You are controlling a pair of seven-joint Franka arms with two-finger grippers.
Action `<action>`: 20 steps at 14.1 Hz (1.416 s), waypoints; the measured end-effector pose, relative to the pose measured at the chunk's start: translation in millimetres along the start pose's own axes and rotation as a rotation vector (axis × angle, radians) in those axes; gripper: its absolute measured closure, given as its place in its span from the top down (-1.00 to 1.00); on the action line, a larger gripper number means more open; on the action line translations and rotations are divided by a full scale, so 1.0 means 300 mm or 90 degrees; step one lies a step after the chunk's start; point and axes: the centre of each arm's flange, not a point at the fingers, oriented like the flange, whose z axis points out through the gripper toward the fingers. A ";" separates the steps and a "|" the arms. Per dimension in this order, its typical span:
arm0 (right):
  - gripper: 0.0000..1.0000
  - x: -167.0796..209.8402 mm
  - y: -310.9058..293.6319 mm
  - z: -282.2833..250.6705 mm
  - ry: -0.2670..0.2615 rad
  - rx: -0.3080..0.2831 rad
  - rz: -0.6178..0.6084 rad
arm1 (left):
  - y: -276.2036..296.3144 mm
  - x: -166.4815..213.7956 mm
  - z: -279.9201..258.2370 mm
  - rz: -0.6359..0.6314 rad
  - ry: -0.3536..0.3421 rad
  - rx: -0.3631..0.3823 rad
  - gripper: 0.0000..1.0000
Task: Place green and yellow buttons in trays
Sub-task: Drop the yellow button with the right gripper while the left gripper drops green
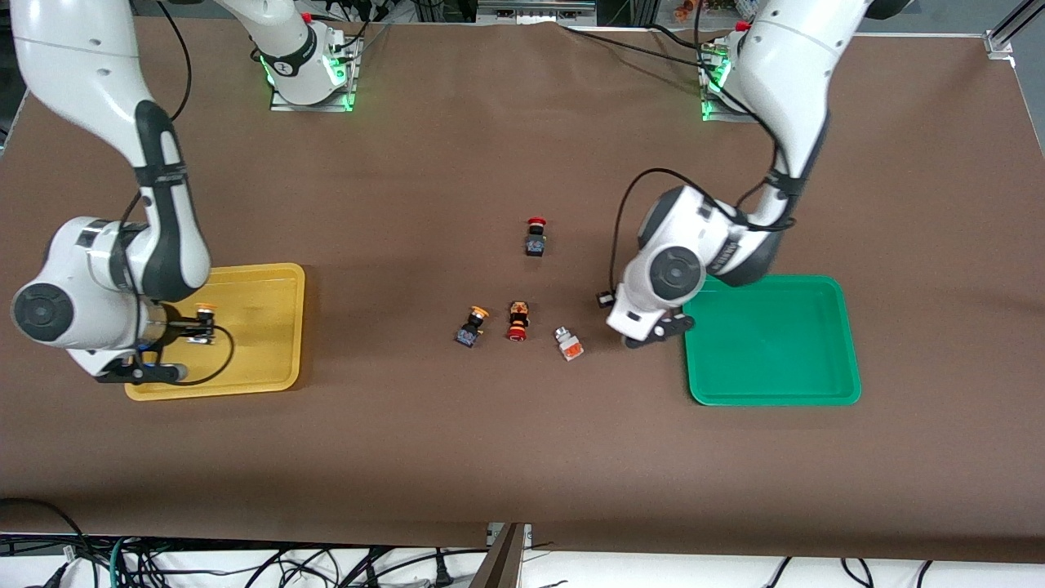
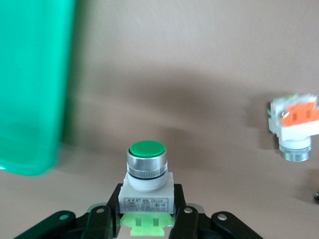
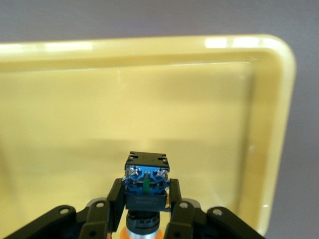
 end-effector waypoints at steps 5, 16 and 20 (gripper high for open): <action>-0.20 0.010 0.025 0.068 0.004 -0.002 -0.021 | -0.384 0.224 -0.176 0.154 0.030 0.033 -0.18; 1.00 0.077 -0.474 -0.188 0.037 0.093 0.047 | -0.860 0.408 0.200 0.234 0.031 0.019 -0.18; 1.00 0.040 -0.899 -0.248 0.048 0.100 0.157 | -0.840 0.403 0.163 0.239 0.029 0.018 0.05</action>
